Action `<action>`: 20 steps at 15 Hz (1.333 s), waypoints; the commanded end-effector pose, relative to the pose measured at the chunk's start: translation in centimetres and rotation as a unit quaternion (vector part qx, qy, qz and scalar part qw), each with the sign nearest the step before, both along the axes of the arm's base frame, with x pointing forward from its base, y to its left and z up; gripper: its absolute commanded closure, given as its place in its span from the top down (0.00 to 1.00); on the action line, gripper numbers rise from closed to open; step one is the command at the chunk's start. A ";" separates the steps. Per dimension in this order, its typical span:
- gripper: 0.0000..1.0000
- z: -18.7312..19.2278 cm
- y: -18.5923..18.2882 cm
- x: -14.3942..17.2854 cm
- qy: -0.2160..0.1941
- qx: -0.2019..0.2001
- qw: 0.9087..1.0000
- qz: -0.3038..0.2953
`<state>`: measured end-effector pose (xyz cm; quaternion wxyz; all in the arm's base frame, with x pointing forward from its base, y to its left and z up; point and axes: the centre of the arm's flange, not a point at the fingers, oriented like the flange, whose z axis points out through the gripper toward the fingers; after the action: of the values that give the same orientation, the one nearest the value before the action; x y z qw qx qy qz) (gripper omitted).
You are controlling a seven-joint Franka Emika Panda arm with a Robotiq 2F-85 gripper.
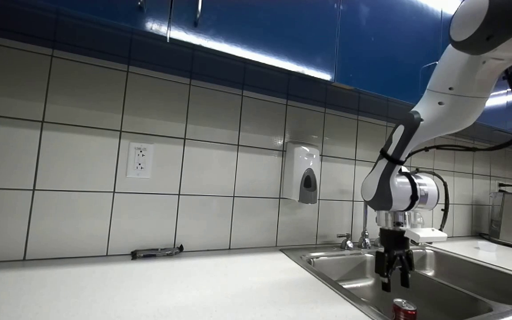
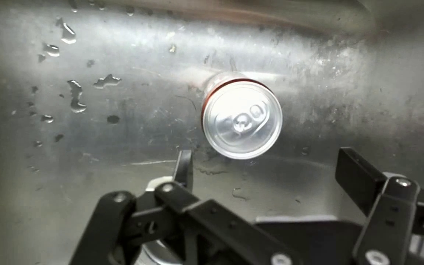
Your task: Put the red can inside the left sink
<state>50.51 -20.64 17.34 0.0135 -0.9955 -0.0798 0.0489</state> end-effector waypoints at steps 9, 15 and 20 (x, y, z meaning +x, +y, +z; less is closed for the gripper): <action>1.00 15.5 9.7 -2.3 -0.049 -0.005 0.993 0.110; 1.00 15.0 18.5 -5.9 -0.043 0.024 0.989 0.137; 1.00 16.3 22.9 -9.2 -0.032 0.020 0.992 0.117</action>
<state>44.21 0.27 31.44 0.0248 -0.9745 -0.2225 0.0161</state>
